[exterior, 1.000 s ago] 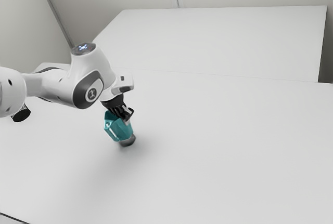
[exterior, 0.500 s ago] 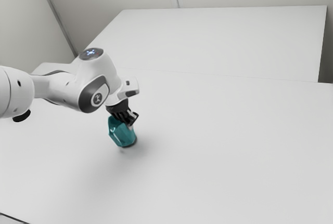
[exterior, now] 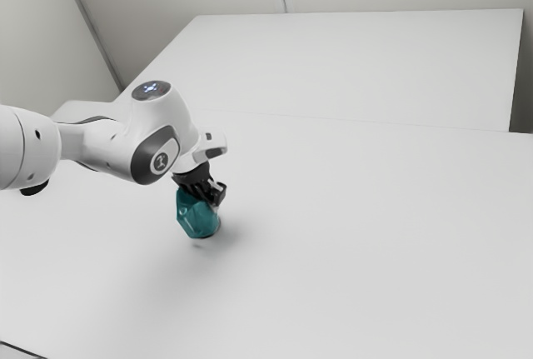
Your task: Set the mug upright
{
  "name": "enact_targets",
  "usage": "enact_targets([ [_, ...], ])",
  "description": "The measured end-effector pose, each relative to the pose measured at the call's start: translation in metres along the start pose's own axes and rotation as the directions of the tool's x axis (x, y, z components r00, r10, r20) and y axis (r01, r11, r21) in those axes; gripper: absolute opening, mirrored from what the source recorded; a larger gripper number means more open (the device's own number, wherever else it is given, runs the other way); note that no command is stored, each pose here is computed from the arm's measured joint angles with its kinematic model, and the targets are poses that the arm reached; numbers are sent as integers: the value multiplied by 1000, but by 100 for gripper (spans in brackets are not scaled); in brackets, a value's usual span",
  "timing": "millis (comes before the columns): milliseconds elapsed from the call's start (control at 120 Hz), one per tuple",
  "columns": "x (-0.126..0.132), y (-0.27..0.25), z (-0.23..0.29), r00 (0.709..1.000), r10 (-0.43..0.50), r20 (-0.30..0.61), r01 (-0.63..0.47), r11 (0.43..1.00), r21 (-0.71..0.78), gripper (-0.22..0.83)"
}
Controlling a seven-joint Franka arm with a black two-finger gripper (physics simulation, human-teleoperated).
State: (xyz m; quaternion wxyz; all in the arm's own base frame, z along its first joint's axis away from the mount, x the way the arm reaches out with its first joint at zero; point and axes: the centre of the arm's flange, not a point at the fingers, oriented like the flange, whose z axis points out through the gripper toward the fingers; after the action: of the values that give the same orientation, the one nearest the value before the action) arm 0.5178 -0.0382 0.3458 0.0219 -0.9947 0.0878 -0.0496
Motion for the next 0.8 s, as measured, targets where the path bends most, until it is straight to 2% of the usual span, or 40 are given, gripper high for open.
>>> enact_targets([
  [133, 1, -2, -7, 1000, -3, -16, 3, 1000, 0, 30],
  [292, 2, -3, -30, 998, -3, -62, 3, 1000, 4, 46],
  [525, 5, 10, -73, 991, 27, -127, -26, 1000, 8, 55],
  [642, 21, 14, -105, 990, 34, -139, -33, 999, 7, 57],
  [800, 41, 18, -142, 993, 33, -110, -34, 999, -6, 59],
])
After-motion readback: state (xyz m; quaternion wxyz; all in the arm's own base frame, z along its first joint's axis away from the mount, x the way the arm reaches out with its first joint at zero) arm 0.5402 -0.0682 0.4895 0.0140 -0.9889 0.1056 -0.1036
